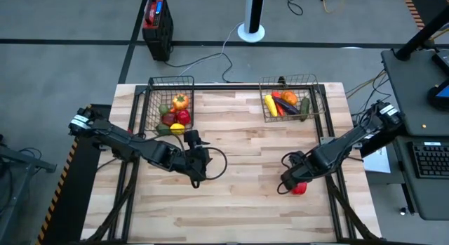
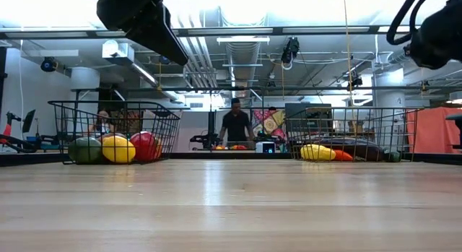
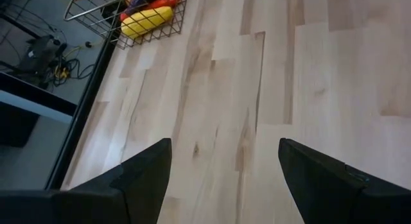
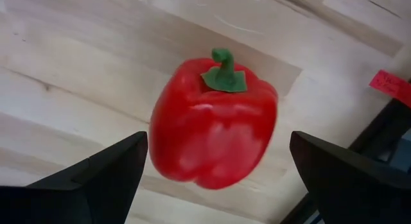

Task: Sort produce into baskets
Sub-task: Put the red bell pepper into the right wire basket

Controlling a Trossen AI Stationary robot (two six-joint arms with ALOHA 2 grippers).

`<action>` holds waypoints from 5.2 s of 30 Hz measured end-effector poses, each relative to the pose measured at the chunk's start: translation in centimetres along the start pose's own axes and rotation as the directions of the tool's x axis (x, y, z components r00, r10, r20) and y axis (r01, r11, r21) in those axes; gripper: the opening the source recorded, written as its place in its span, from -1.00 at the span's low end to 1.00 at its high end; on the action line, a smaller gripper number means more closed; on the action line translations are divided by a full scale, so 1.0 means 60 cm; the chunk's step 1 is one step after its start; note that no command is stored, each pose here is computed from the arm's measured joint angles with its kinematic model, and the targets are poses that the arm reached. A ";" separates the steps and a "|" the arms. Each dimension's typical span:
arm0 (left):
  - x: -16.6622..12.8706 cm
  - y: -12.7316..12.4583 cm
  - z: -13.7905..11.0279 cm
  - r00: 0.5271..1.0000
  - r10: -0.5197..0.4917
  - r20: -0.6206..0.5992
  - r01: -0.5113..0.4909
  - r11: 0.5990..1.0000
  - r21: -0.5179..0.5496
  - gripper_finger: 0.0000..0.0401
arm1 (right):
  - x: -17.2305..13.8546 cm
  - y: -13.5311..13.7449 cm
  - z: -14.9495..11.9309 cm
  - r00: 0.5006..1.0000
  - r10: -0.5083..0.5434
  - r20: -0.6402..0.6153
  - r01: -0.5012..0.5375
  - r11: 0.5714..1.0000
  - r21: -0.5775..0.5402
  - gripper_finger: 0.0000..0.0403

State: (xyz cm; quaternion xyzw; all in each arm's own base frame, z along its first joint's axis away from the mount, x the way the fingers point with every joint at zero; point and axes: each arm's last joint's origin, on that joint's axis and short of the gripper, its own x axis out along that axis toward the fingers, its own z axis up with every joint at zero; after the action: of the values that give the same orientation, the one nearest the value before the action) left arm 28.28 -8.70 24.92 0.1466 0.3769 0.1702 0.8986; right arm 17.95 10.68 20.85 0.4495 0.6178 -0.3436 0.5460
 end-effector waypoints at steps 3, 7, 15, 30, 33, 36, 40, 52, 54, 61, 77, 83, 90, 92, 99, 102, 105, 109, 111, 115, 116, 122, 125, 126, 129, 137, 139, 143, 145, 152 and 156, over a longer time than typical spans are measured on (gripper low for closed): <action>0.001 0.000 -0.001 1.000 0.001 0.002 -0.001 1.000 -0.002 0.34 | 0.011 0.007 0.001 1.000 -0.015 0.003 0.015 1.000 -0.009 0.86; 0.003 -0.001 -0.005 1.000 0.002 -0.001 -0.002 1.000 -0.007 0.34 | 0.032 0.016 0.003 0.997 -0.075 0.011 0.075 0.997 -0.027 0.86; 0.011 -0.005 -0.017 1.000 0.002 -0.002 -0.002 1.000 -0.029 0.34 | 0.064 0.035 0.005 0.995 -0.101 0.014 0.101 0.992 -0.071 0.81; 0.010 -0.011 -0.019 1.000 -0.006 0.011 0.008 0.990 -0.138 0.34 | 0.033 0.064 0.011 0.932 0.230 0.279 -0.111 0.916 -0.385 0.64; 0.006 -0.016 -0.018 1.000 -0.014 0.021 0.017 0.988 -0.154 0.34 | 0.016 0.092 0.012 0.813 0.429 0.394 -0.151 0.809 -0.569 0.63; -0.001 -0.023 -0.019 0.999 0.006 0.037 0.000 0.987 -0.158 0.34 | -0.002 0.124 0.004 0.648 0.612 0.454 -0.079 0.647 -0.758 0.63; -0.013 -0.035 -0.022 0.998 0.031 0.060 -0.020 0.984 -0.179 0.34 | -0.023 0.159 -0.006 0.451 0.766 0.458 0.091 0.471 -0.878 0.65; -0.046 -0.067 -0.031 0.993 0.042 0.114 -0.012 0.967 -0.254 0.34 | -0.100 0.178 0.039 0.048 0.770 0.636 0.333 0.588 -0.738 0.65; -0.049 -0.070 -0.033 0.993 0.036 0.116 -0.006 0.968 -0.251 0.34 | -0.111 0.177 0.053 0.020 0.760 0.650 0.353 0.603 -0.716 0.65; -0.065 -0.087 -0.040 0.992 -0.009 0.128 0.037 0.975 -0.219 0.34 | -0.139 0.162 0.120 -0.033 0.660 0.750 0.328 0.716 -0.616 0.65; -0.090 -0.112 -0.060 0.985 -0.162 0.064 0.174 0.912 -0.372 0.34 | -0.256 0.026 0.270 0.260 0.162 0.952 0.114 0.974 -0.196 0.65; -0.089 -0.111 -0.059 0.988 -0.135 0.077 0.155 0.902 -0.402 0.34 | -0.289 -0.012 0.324 0.526 -0.103 0.844 0.230 0.973 -0.025 0.65; -0.086 -0.111 -0.059 0.992 -0.078 0.096 0.111 0.904 -0.412 0.34 | -0.286 -0.065 0.415 0.737 -0.298 0.606 0.345 0.938 0.042 0.65; -0.085 -0.112 -0.059 0.993 -0.061 0.101 0.098 0.905 -0.414 0.34 | -0.274 -0.081 0.441 0.797 -0.275 0.537 0.315 0.949 0.019 0.65; -0.083 -0.114 -0.060 0.994 -0.057 0.099 0.094 0.899 -0.428 0.34 | -0.242 -0.140 0.496 0.873 -0.339 0.351 0.342 0.938 0.054 0.65; -0.083 -0.114 -0.060 0.993 -0.057 0.099 0.094 0.897 -0.431 0.34 | -0.240 -0.158 0.503 0.878 -0.352 0.324 0.344 0.935 0.084 0.65; -0.083 -0.114 -0.060 0.994 -0.057 0.098 0.095 0.895 -0.436 0.34 | -0.236 -0.176 0.505 0.885 -0.369 0.285 0.354 0.930 0.104 0.66; -0.083 -0.114 -0.060 0.994 -0.057 0.098 0.095 0.887 -0.452 0.34 | -0.231 -0.202 0.503 0.889 -0.378 0.259 0.354 0.925 0.135 0.66; -0.083 -0.114 -0.060 0.994 -0.057 0.098 0.096 0.884 -0.457 0.34 | -0.222 -0.213 0.503 0.893 -0.383 0.235 0.359 0.923 0.139 0.66; -0.083 -0.114 -0.060 0.994 -0.057 0.098 0.096 0.881 -0.463 0.34 | -0.194 -0.229 0.503 0.901 -0.392 0.184 0.371 0.918 0.140 0.66; -0.083 -0.114 -0.061 0.994 -0.057 0.098 0.096 0.881 -0.463 0.34 | -0.189 -0.230 0.504 0.898 -0.400 0.183 0.380 0.915 0.136 0.66; -0.083 -0.114 -0.060 0.994 -0.057 0.098 0.096 0.881 -0.463 0.34 | -0.171 -0.231 0.508 0.884 -0.419 0.207 0.396 0.907 0.145 0.66; -0.083 -0.114 -0.061 0.994 -0.056 0.099 0.095 0.882 -0.461 0.34 | -0.163 -0.232 0.511 0.884 -0.415 0.215 0.390 0.908 0.151 0.66; -0.083 -0.114 -0.060 0.994 -0.055 0.099 0.094 0.884 -0.458 0.34 | -0.160 -0.232 0.510 0.884 -0.417 0.210 0.392 0.908 0.150 0.66; -0.083 -0.113 -0.060 0.994 -0.052 0.100 0.092 0.886 -0.454 0.34 | -0.157 -0.232 0.511 0.884 -0.417 0.212 0.392 0.907 0.151 0.66; -0.083 -0.113 -0.060 0.994 -0.050 0.100 0.090 0.887 -0.453 0.34 | -0.156 -0.231 0.515 0.882 -0.412 0.230 0.384 0.910 0.157 0.72; -0.083 -0.113 -0.060 0.994 -0.050 0.100 0.090 0.888 -0.451 0.34 | -0.155 -0.231 0.514 0.882 -0.412 0.229 0.384 0.910 0.155 0.74; -0.083 -0.113 -0.061 0.994 -0.049 0.100 0.089 0.891 -0.446 0.34 | -0.150 -0.232 0.513 0.884 -0.414 0.220 0.388 0.909 0.152 0.75; -0.083 -0.113 -0.061 0.994 -0.050 0.100 0.089 0.891 -0.446 0.34 | -0.145 -0.233 0.512 0.885 -0.416 0.212 0.391 0.908 0.149 0.75; -0.082 -0.113 -0.061 0.994 -0.042 0.103 0.083 0.893 -0.443 0.34 | -0.137 -0.234 0.510 0.887 -0.416 0.202 0.398 0.909 0.123 0.76; -0.083 -0.112 -0.060 0.994 -0.029 0.110 0.074 0.896 -0.438 0.34 | -0.137 -0.233 0.512 0.899 -0.386 0.208 0.372 0.922 0.107 0.76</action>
State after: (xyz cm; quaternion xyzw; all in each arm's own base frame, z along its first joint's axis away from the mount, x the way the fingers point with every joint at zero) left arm 23.71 -16.32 22.96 -0.0624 0.2867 0.2197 0.9304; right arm 16.20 -23.95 22.85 0.2962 0.6163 -0.5116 0.5204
